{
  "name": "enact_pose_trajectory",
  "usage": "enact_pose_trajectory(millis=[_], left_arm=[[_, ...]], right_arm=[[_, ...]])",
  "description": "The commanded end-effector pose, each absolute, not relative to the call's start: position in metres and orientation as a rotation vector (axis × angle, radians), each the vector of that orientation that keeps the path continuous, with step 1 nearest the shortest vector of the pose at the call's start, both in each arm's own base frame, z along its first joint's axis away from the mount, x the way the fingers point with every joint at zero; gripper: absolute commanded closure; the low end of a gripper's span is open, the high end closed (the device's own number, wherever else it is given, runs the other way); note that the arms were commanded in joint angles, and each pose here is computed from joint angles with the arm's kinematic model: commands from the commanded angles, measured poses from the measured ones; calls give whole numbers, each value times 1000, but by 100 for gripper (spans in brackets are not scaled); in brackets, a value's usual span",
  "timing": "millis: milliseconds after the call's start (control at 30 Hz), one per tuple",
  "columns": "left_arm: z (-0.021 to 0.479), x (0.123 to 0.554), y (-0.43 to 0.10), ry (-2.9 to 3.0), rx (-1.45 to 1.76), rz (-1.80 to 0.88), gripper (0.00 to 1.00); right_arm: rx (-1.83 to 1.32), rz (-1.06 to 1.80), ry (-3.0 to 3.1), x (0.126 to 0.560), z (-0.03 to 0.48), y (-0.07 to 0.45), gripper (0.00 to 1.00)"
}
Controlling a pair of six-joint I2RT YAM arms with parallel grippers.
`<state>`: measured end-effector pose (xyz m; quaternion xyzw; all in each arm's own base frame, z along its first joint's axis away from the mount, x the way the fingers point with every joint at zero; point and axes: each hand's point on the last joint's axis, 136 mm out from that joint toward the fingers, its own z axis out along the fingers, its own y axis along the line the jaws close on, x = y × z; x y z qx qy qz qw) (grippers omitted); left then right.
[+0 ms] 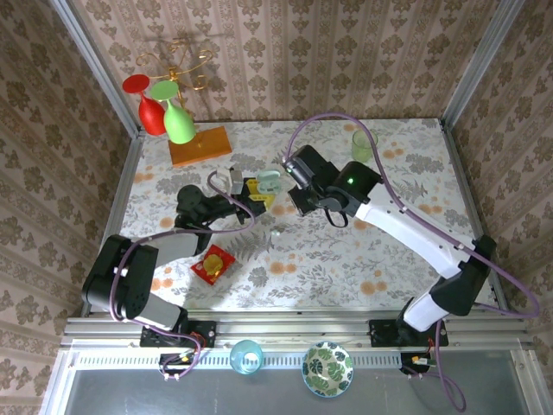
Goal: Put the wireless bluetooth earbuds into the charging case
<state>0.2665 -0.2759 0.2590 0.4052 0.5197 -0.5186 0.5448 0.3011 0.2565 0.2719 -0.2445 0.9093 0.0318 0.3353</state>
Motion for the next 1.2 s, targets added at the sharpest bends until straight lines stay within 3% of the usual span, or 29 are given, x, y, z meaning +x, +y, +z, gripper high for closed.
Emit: enact_pose_trajectory(millis=[0, 1167], left_arm=[[261, 258, -276, 1191, 1006, -1244, 78], [265, 248, -280, 1168, 1044, -1276, 78]], right_arm=[[-731, 260, 2221, 301, 298, 285, 90], [-811, 278, 2132, 312, 309, 305, 90]])
